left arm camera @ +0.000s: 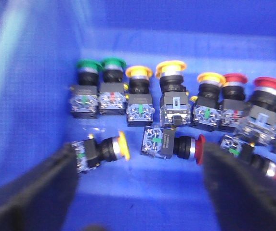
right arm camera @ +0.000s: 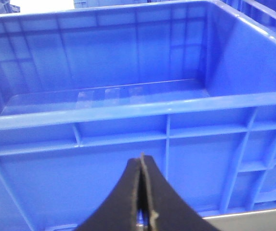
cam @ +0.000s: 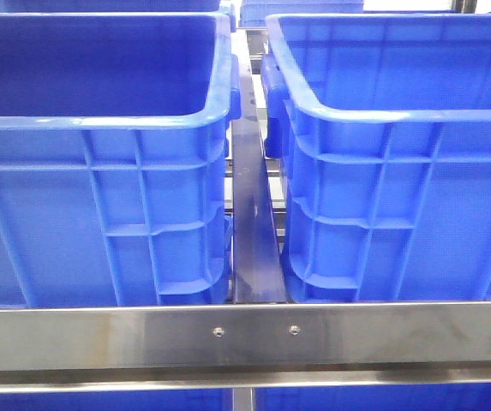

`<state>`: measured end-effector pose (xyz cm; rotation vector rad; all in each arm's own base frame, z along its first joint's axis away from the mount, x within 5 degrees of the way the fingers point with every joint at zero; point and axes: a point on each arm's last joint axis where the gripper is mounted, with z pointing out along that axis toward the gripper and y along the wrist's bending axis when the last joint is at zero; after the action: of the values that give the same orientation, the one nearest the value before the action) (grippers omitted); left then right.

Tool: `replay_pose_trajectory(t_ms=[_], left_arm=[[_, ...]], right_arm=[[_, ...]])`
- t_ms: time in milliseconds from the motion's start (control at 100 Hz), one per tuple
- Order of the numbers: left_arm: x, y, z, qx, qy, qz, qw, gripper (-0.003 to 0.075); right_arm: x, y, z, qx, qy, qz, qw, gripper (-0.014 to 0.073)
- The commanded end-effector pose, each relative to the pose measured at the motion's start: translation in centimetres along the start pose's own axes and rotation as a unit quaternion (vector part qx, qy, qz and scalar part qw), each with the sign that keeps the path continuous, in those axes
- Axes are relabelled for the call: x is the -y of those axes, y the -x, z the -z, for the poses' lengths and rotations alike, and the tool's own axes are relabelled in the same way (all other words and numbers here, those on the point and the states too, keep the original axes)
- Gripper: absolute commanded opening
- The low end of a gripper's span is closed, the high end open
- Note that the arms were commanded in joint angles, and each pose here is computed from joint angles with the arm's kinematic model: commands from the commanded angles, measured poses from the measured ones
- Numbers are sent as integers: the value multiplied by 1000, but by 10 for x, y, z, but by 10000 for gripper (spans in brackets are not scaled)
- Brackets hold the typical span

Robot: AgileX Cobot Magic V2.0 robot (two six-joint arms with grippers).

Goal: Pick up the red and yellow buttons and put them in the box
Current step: 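Lower the left gripper into the button bin and grasp a yellow-capped button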

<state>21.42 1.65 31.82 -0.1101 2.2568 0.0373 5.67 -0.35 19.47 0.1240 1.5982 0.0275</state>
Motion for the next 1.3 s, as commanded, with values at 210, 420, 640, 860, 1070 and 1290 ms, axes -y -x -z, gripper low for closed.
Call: replay_pose_trajectory(t_ms=[210,420,640,860,1070,1290], left_arm=[[6,47,-60,-91,-18,26,995,547],[17,60,-107,-148,-26,16,988,547],[25,64,-142,-175,-43,34,983,547],[30,61,-161,-194,-48,36,979,547],[30,60,-162,-195,-48,36,979,443],[30,61,-162,-193,-48,36,979,161]], right_arm=[[-2,14,3,62,8,4,998,-70],[-2,14,3,62,8,4,998,-70],[-2,14,3,62,8,4,998,-70],[-2,14,3,62,8,4,998,-70],[-2,14,3,62,8,4,998,-70],[-2,14,3,62,8,4,998,-70]])
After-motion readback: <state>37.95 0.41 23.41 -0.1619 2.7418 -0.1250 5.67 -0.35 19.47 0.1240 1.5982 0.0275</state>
